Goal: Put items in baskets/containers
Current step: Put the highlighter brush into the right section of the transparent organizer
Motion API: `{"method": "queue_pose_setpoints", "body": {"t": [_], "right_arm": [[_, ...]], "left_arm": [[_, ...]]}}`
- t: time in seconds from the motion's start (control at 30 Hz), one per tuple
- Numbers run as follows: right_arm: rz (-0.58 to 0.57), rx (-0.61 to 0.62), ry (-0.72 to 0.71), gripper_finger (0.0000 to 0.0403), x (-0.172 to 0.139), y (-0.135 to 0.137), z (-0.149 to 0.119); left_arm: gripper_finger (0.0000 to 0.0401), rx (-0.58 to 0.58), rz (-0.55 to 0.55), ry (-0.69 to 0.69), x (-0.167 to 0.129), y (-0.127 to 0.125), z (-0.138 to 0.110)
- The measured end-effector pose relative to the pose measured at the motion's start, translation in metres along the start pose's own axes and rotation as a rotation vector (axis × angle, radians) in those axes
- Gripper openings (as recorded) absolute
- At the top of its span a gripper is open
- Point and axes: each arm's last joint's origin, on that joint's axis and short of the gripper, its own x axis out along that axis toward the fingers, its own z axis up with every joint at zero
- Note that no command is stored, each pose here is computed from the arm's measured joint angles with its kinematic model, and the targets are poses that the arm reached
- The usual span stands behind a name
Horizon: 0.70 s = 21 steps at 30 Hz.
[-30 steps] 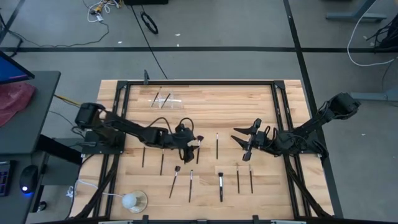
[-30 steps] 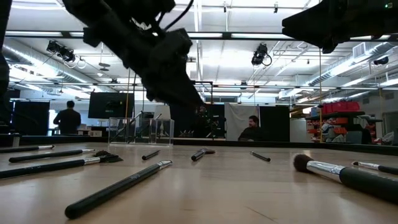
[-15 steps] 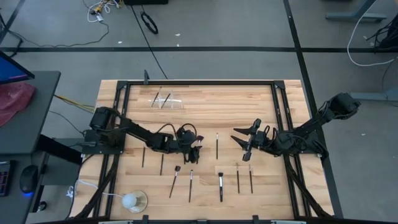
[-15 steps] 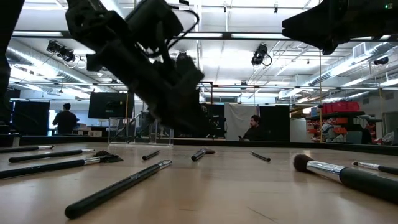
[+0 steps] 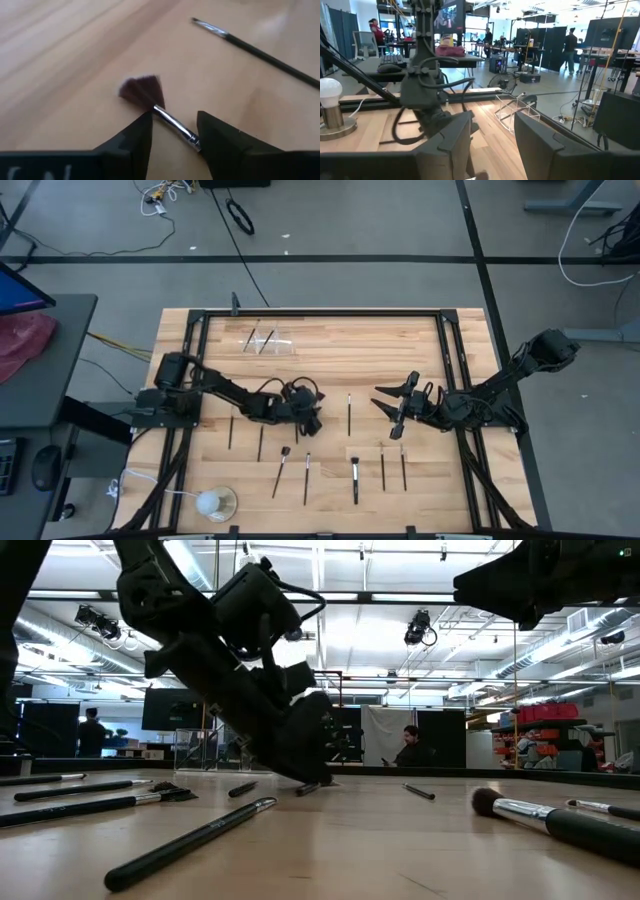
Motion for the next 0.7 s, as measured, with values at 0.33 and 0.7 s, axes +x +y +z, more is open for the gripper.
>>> {"method": "queue_pose_setpoints", "body": {"t": [0.33, 0.7], "right_arm": [[0.0, -0.004, 0.004, 0.0155, 0.0, 0.0, 0.0], [0.0, 0.003, 0.003, 0.0155, 0.0, 0.0, 0.0]], "left_arm": [[0.0054, -0.043, 0.005, 0.05, 0.015, 0.027, 0.014], [0.0022, -0.043, -0.037, -0.013, 0.021, 0.033, 0.024]]}}
